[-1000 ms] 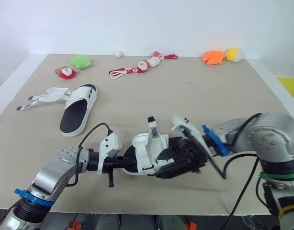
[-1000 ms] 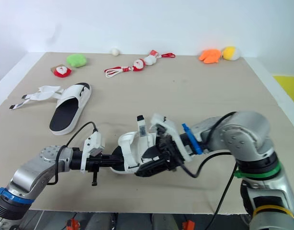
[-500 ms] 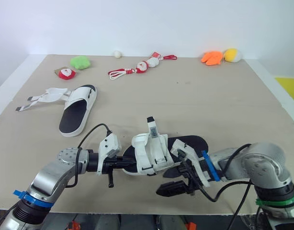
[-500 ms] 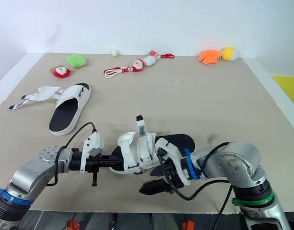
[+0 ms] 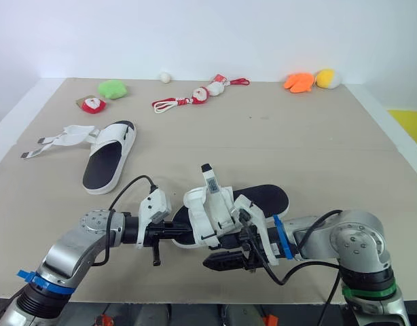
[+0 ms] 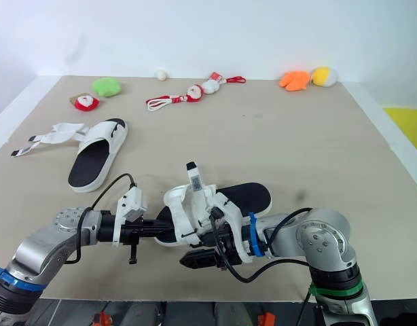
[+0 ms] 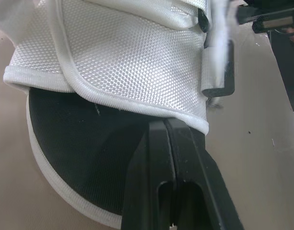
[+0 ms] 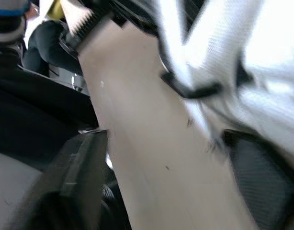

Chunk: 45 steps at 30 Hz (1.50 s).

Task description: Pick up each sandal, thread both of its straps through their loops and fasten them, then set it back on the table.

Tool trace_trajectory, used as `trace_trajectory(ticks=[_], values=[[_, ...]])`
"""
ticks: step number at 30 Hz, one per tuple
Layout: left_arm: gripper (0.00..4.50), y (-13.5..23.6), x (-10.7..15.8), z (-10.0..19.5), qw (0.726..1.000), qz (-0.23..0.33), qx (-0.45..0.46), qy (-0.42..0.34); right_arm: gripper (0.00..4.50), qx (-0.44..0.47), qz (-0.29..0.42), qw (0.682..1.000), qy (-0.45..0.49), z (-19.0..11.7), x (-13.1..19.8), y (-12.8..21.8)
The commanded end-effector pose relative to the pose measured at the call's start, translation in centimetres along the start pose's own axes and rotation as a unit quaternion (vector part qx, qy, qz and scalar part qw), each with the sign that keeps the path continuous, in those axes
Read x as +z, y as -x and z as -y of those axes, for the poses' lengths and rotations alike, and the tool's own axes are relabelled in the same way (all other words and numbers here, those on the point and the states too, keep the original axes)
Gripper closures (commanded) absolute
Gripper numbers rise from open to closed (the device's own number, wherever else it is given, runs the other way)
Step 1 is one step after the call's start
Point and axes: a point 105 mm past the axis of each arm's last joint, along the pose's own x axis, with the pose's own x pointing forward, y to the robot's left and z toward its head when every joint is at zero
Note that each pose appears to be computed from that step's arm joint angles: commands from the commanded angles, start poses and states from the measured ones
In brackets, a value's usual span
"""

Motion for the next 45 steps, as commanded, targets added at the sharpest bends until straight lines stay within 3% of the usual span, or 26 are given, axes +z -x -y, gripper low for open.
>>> trace_trajectory(ticks=[1, 6, 17, 26, 29, 34, 36, 39, 42, 45], values=[[4.50, -0.4, -2.0, 0.5, 0.999, -0.036, -0.010, 0.030, 2.11, 0.005, 0.015, 1.000, 0.009, -0.5, 0.5, 0.3], [4.50, -0.3, -2.0, 0.3, 0.999, -0.037, -0.010, 0.027, 4.44, 0.002, 0.010, 1.000, 0.002, -0.3, 0.4, 0.4], [4.50, -0.2, -2.1, 0.4, 0.999, -0.039, -0.012, 0.027, 4.44, 0.030, -0.083, 0.995, -0.057, -0.5, -4.3, 1.7], [4.50, -0.3, -2.1, 0.6, 0.999, -0.039, -0.014, 0.029, 4.44, 0.038, -0.062, 0.997, -0.007, -1.4, -3.2, 2.4], [4.50, -0.4, -2.1, 0.6, 0.999, -0.040, -0.014, 0.029, 3.49, 0.022, -0.055, 0.998, 0.006, -0.9, -2.8, 3.2], [4.50, -0.3, -2.0, 0.4, 0.999, -0.040, -0.013, 0.027, 0.84, -0.015, -0.025, 0.982, 0.188, -0.8, -1.3, 5.7], [4.50, -0.3, -2.1, 0.3, 0.999, -0.040, -0.013, 0.027, 0.08, 0.005, 0.032, 0.941, 0.337, -1.6, 0.3, 6.7], [4.50, -0.3, -2.1, 0.3, 0.999, -0.040, -0.013, 0.028, 0.03, -0.003, 0.048, 0.870, 0.490, -1.3, 0.2, 8.0], [4.50, -0.2, -2.3, 0.4, 0.999, -0.040, -0.013, 0.030, 0.03, 0.000, 0.013, 0.722, 0.692, -0.4, -1.6, 8.2], [4.50, -0.2, -2.4, 0.5, 0.999, -0.040, -0.013, 0.032, 0.03, 0.024, 0.011, 0.542, 0.840, -0.3, -2.8, 7.4]])
